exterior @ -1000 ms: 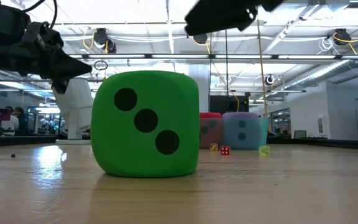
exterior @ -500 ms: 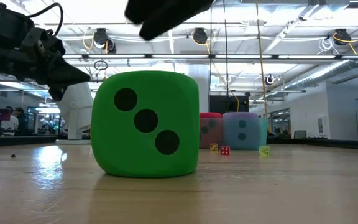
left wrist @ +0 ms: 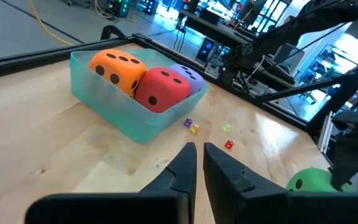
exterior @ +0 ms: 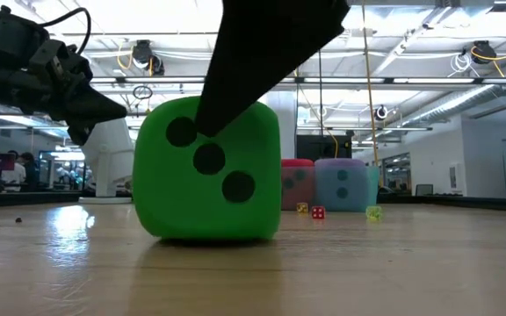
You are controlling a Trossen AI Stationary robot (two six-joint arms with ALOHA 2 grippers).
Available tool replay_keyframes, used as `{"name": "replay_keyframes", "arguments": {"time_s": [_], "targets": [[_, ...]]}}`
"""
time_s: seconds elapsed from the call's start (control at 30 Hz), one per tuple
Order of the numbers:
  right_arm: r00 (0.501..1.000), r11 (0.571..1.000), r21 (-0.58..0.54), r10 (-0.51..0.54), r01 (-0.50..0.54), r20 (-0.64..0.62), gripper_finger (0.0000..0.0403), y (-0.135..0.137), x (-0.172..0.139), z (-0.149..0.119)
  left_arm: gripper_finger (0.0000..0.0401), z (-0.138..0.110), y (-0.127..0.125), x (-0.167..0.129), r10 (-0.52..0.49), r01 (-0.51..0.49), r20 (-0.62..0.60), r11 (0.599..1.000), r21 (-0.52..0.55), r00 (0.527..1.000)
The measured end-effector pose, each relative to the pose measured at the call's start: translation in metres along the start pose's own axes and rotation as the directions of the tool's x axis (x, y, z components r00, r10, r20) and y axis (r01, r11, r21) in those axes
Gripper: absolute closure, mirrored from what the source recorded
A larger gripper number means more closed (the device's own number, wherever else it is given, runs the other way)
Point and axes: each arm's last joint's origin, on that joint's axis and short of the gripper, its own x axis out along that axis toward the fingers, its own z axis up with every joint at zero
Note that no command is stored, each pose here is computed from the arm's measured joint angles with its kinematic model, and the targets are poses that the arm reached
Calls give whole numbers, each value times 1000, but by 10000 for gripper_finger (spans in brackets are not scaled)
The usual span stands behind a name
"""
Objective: Pick & Place Dice
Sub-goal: Put the large green die into the blue bin
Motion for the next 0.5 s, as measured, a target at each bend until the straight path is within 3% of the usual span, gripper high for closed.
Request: {"name": "replay_keyframes", "arguments": {"time_s": [0.3,0.43,0.5], "targets": [[995,998,-40,-45,41,-93,192,-1,37,-37,364,-2,-4,1,-33,33,-16,999,18,999],[994,998,-37,-50,47,-99,247,0,40,-40,364,-2,-4,1,-37,37,-16,999,33,999],[994,998,-25,-66,64,-92,253,-1,40,-40,364,-2,-4,1,-36,37,-16,999,38,999]]}}
